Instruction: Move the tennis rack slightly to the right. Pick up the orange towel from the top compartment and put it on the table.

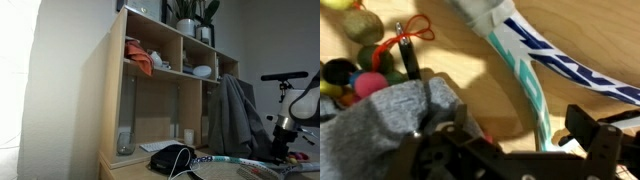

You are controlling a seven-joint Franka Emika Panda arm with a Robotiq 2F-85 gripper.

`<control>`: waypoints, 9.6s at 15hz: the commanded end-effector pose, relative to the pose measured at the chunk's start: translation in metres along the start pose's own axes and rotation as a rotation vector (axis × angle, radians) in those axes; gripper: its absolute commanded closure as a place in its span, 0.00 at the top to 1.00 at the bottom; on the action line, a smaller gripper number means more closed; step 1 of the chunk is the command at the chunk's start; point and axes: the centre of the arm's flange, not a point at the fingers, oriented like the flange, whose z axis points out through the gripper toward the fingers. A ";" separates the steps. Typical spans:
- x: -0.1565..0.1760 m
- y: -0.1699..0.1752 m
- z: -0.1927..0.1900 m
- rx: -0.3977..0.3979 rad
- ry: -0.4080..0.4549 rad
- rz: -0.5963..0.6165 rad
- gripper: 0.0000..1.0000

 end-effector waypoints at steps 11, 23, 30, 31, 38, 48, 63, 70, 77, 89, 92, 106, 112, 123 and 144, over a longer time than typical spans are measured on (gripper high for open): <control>-0.012 -0.006 -0.015 0.000 0.034 -0.007 1.00; -0.049 -0.101 -0.026 -0.024 0.071 -0.079 1.00; -0.070 -0.163 -0.062 -0.111 0.152 -0.204 1.00; -0.066 -0.168 -0.072 -0.120 0.166 -0.228 1.00; -0.046 -0.203 -0.110 -0.154 0.195 -0.360 1.00; -0.024 -0.274 -0.131 -0.120 0.317 -0.808 1.00; 0.016 -0.300 -0.156 -0.091 0.310 -0.957 1.00; 0.016 -0.300 -0.156 -0.091 0.309 -0.956 1.00; 0.016 -0.300 -0.156 -0.091 0.309 -0.956 1.00; 0.019 -0.319 -0.161 -0.097 0.300 -0.975 1.00; 0.022 -0.338 -0.164 -0.108 0.295 -0.986 1.00; 0.047 -0.419 -0.193 -0.138 0.356 -1.166 1.00; 0.062 -0.427 -0.209 -0.109 0.349 -1.101 1.00; 0.067 -0.425 -0.194 -0.095 0.355 -1.057 1.00; 0.100 -0.436 -0.207 0.181 0.407 -0.568 1.00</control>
